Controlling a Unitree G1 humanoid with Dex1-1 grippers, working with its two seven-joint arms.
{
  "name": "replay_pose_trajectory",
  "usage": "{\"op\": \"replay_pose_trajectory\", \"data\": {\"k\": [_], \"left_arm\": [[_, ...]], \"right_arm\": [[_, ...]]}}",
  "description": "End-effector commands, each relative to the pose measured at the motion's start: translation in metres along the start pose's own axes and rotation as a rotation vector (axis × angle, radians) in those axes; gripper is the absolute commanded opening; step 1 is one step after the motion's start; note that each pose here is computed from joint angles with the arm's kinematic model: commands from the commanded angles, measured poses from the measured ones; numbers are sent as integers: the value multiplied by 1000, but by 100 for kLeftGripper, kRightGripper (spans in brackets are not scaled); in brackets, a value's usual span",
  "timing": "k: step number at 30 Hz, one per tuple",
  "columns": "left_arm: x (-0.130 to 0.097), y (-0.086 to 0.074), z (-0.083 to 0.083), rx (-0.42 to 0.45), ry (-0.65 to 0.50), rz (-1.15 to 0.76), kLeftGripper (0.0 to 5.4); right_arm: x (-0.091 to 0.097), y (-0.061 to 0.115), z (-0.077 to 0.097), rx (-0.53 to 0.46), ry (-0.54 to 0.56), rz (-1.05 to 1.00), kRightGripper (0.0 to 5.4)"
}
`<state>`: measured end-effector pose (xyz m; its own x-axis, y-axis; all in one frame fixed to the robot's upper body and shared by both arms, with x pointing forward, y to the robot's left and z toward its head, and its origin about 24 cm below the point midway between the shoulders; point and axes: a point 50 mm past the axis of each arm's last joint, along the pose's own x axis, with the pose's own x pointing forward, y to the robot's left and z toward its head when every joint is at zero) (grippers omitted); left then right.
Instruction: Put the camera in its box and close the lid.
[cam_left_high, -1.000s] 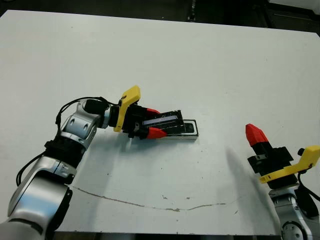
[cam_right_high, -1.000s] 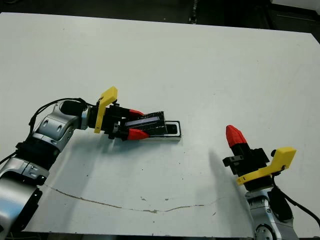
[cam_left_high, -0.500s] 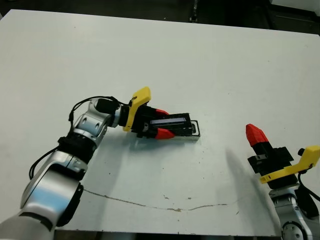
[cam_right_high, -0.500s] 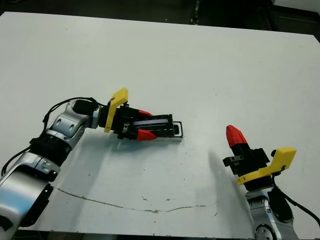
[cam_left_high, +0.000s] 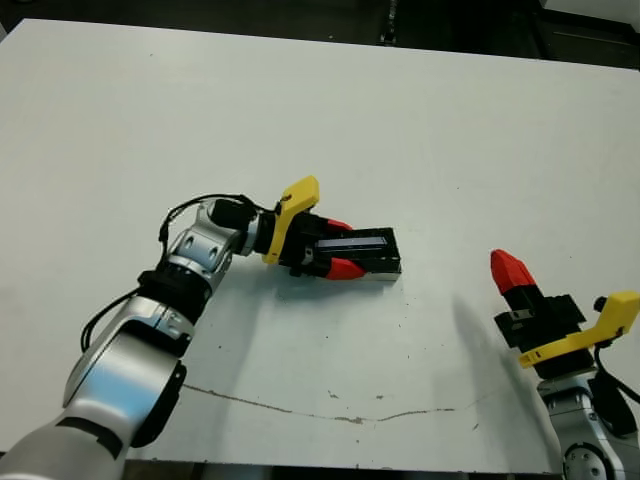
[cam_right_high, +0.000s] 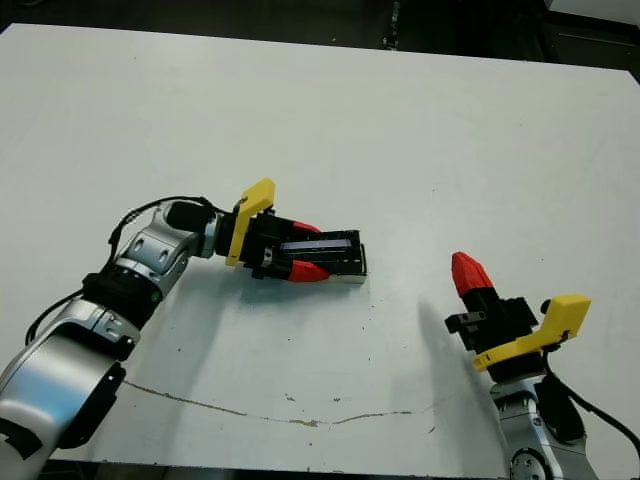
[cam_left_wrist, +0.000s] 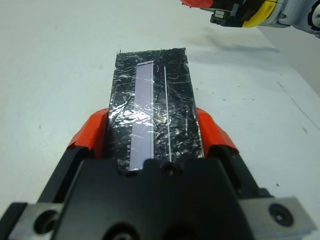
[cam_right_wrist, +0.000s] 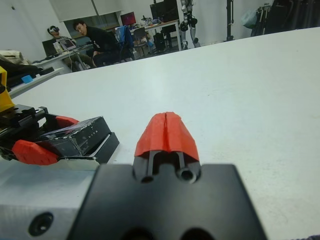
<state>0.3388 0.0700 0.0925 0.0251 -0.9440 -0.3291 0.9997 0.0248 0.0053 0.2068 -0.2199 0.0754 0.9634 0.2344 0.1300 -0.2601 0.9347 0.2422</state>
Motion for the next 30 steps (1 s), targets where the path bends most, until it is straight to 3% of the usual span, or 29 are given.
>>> {"op": "replay_pose_trajectory", "data": {"k": [1,15,23,30], "left_arm": [[37,-22,-22,-67,40,-115,315],[59,-30,-24,-52,-21,-88,315],[64,-30,-25,-77,72,-47,315],[66,-32,-23,-25,94,12,422]], "right_arm": [[-3,-4,-1,-10,4,-17,0],[-4,-3,-1,-1,11,-17,0],[-4,-3,-1,-2,11,-26,0],[-4,-3,-1,0,18,-27,0]]}}
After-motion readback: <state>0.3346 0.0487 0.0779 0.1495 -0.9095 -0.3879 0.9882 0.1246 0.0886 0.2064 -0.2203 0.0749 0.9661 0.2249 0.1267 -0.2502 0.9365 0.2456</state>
